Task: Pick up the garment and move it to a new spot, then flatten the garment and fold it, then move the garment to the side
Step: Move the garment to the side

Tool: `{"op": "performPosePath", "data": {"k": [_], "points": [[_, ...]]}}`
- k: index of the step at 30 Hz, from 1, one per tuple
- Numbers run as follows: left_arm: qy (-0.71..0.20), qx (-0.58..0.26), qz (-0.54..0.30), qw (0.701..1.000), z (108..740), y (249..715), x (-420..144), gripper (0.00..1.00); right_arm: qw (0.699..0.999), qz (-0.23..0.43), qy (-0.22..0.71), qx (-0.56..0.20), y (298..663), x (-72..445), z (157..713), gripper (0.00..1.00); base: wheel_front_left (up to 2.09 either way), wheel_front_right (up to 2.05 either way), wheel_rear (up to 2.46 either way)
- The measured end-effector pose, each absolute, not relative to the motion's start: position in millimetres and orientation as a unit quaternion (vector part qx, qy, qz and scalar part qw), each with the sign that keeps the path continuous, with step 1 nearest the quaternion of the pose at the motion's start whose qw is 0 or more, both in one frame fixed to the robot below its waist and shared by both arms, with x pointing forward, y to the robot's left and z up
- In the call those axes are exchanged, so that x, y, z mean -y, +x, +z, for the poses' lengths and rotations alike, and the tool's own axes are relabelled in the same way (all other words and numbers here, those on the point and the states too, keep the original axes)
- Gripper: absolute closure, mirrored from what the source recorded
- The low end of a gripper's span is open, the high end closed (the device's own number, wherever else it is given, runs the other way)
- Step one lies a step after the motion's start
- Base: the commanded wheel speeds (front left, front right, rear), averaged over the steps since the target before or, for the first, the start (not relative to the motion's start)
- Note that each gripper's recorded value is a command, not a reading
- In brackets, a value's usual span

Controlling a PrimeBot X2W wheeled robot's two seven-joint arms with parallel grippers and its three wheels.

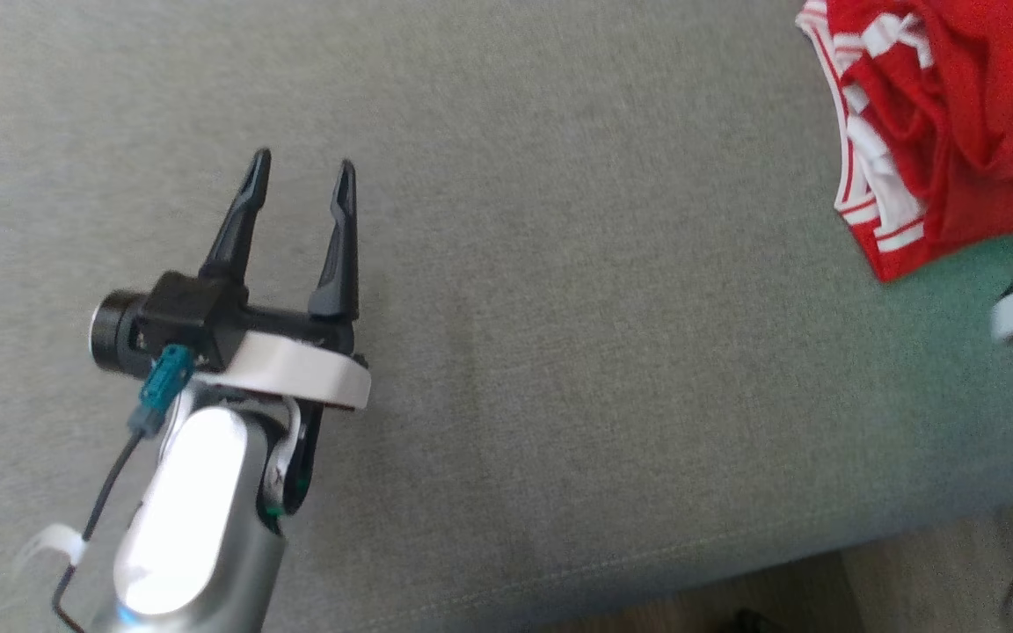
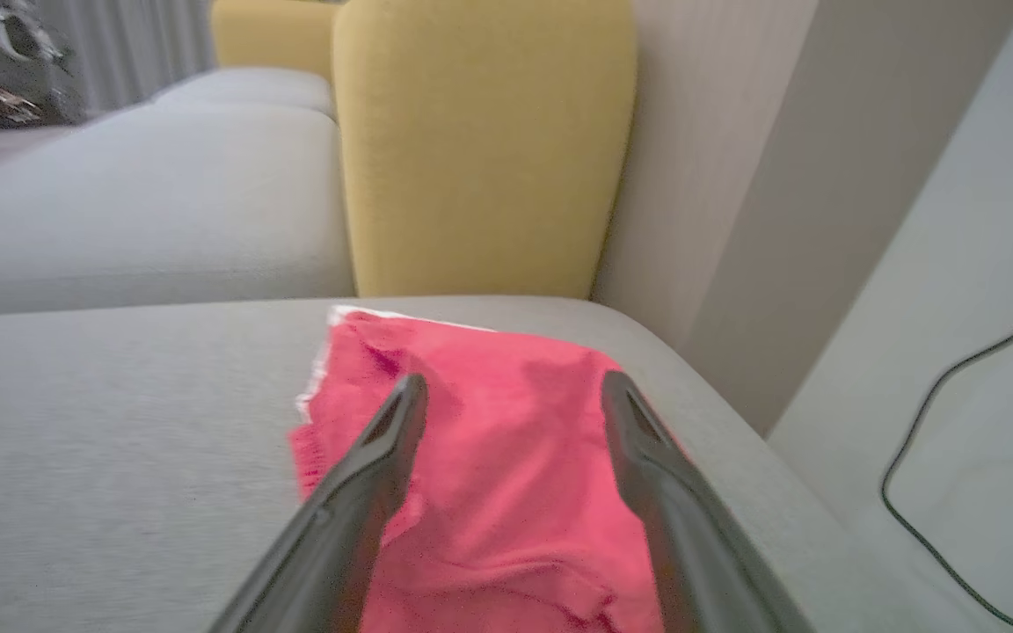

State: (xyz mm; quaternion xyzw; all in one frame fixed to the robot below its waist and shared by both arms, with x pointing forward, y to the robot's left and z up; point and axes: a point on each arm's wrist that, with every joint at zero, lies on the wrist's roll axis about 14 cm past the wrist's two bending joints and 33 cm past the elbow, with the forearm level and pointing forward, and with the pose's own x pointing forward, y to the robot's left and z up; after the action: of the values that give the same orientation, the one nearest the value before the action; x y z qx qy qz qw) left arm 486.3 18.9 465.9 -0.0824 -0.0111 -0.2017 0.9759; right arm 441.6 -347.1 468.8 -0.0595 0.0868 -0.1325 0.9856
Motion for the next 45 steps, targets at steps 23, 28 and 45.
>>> {"op": "performPosePath", "data": {"k": [23,28,45], "points": [[-0.048,0.014,-0.049,0.998,492.5,402.4,-131.6,0.00,0.997,0.068,0.036,-0.026,418.0,160.1,503.0,0.00,0.00,0.00,0.00],[-0.042,0.012,-0.044,0.998,492.0,387.5,-137.6,0.00,0.996,0.069,0.039,-0.029,404.0,157.9,502.4,0.00,0.00,0.00,0.00],[-0.034,0.003,-0.035,0.999,487.4,350.3,-146.1,0.00,0.997,0.060,0.035,-0.037,359.9,161.5,503.6,0.00,0.00,0.00,0.00]]}}
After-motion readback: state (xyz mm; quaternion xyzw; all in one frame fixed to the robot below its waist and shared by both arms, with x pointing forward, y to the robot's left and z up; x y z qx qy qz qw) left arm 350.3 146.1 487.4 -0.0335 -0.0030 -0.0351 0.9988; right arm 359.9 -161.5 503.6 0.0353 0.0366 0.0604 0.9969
